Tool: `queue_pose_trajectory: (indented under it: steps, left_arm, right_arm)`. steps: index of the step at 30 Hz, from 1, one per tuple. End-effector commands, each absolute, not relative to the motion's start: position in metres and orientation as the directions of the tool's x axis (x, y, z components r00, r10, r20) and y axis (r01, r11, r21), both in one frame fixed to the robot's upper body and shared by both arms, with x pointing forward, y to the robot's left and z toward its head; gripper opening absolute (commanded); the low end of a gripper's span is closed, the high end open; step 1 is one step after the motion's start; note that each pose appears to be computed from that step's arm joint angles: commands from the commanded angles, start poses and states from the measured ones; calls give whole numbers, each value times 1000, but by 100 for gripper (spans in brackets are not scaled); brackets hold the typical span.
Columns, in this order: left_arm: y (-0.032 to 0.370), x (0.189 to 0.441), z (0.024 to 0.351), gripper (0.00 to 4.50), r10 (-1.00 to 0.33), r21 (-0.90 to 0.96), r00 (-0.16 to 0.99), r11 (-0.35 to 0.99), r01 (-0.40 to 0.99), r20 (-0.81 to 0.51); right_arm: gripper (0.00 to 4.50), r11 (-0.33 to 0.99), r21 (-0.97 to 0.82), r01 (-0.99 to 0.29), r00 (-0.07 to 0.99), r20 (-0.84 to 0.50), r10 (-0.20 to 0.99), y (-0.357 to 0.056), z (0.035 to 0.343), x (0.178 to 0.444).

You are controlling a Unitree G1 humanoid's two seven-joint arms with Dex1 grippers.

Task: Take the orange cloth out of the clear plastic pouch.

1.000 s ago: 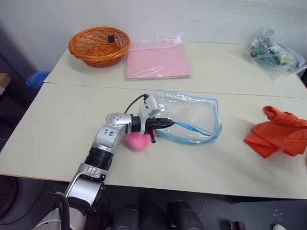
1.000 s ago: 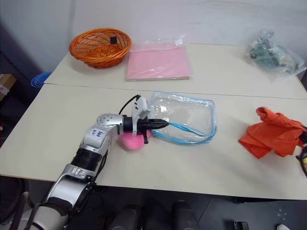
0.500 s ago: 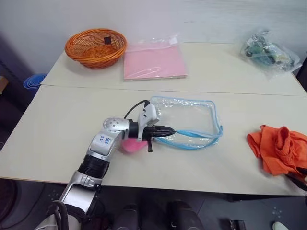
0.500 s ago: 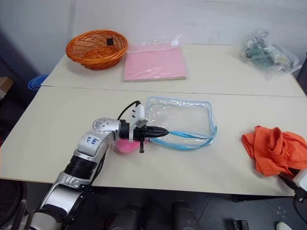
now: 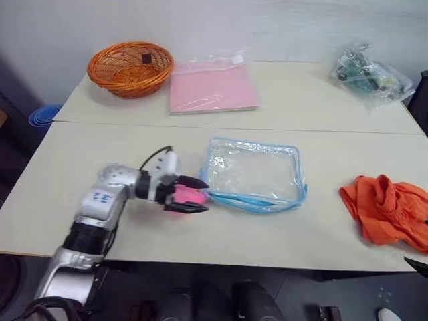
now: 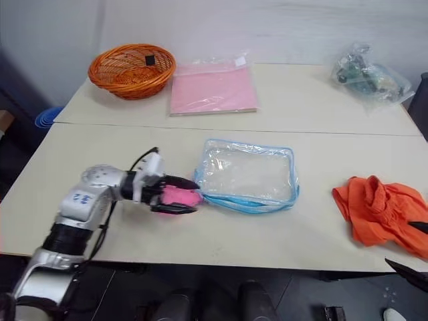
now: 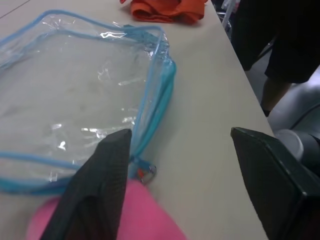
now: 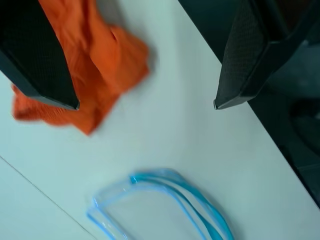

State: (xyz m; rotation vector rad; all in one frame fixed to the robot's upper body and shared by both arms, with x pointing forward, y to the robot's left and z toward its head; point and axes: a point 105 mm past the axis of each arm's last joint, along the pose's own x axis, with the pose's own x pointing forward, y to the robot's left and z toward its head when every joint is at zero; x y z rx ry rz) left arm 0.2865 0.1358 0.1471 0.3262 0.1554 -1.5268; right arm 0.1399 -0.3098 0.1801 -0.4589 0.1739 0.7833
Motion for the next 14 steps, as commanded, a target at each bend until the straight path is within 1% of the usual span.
queue_pose_trajectory:
  steps: [1,4,7,10,12,14]
  left_arm:
    - [169,279,147,437,-923,238,132,46,970,-361]
    - [205,277,124,437,-857,287,261,140,948,-444]
    - [228,268,112,437,-831,330,341,203,922,-440]
    - [241,262,105,437,-805,344,417,283,895,-423]
    - [243,256,104,437,-801,337,460,342,877,-383]
    - [239,248,105,437,-812,320,457,352,880,-363]
  right_arm:
    - [450,527,-294,-797,598,-262,758,-263,173,143]
    - [450,472,-275,-838,533,-226,815,-236,159,148]
    - [450,443,-283,-851,506,-215,835,-224,142,155]
    - [450,452,-285,-846,515,-210,831,-226,127,154]
    - [450,485,-287,-826,549,-210,809,-232,120,151]
    - [450,497,-312,-810,571,-222,791,-239,115,148]
